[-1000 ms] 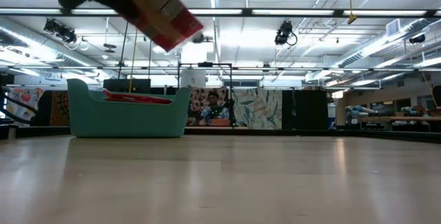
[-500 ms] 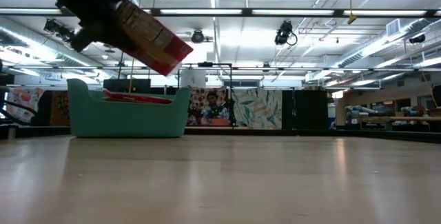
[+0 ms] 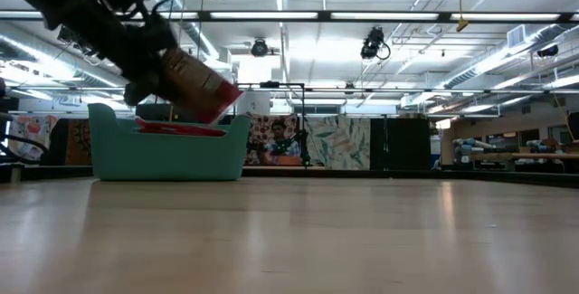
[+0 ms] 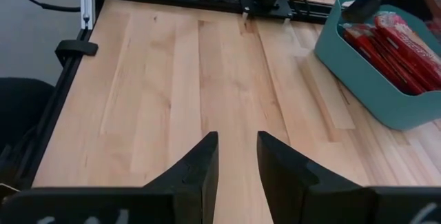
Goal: Sort popcorn bags into baskets
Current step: Put the left popcorn bag into the bin
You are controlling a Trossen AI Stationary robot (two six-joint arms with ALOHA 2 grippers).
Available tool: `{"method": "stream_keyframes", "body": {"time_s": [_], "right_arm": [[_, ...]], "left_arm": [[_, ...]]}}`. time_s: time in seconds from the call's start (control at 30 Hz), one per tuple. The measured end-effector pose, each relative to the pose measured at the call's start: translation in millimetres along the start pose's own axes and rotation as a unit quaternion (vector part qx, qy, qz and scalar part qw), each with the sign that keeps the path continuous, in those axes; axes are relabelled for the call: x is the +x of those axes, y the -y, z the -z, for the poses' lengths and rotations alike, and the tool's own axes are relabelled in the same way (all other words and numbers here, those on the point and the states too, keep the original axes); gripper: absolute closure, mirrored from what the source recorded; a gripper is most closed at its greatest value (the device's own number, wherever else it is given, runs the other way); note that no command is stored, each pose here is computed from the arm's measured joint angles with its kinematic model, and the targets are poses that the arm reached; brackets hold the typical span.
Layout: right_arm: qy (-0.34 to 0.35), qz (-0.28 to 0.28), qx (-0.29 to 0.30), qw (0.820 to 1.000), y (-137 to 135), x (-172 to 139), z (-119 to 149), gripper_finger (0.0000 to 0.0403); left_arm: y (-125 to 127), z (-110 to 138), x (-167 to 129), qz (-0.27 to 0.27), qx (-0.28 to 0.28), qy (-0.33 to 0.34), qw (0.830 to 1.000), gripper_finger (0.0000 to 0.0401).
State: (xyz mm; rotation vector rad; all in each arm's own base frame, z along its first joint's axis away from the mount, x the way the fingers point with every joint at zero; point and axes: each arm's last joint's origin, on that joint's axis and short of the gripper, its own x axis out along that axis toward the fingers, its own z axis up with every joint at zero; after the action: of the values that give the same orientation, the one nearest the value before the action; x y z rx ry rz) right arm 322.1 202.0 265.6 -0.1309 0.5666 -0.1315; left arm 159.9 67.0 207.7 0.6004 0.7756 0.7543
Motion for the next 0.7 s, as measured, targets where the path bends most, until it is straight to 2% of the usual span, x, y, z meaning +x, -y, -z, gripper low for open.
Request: {"method": "stream_keyframes", "body": {"time_s": [0.23,0.37,0.57,0.7], "right_arm": [[0.003,-0.001,0.001,1.000,-0.2,0.0,-0.6,0.0298],[0.002,-0.001,0.001,1.000,-0.3,0.1,-0.5,0.0298],[0.002,-0.001,0.002,1.000,-0.3,0.1,-0.5,0.0298],[0.000,-0.006,0.005,1.000,-0.5,0.1,-0.3,0.0298]], "left_arm": [[-5.6,18.9,11.9,0.001,-0.038,-0.041,0.998,0.0357],[-6.1,19.9,12.8,-0.002,-0.062,-0.048,0.997,0.0312],[-15.1,9.9,9.1,0.000,-0.182,-0.047,0.982,0.0224],[-24.9,1.5,3.3,0.012,-0.254,-0.066,0.965,0.0205]]}}
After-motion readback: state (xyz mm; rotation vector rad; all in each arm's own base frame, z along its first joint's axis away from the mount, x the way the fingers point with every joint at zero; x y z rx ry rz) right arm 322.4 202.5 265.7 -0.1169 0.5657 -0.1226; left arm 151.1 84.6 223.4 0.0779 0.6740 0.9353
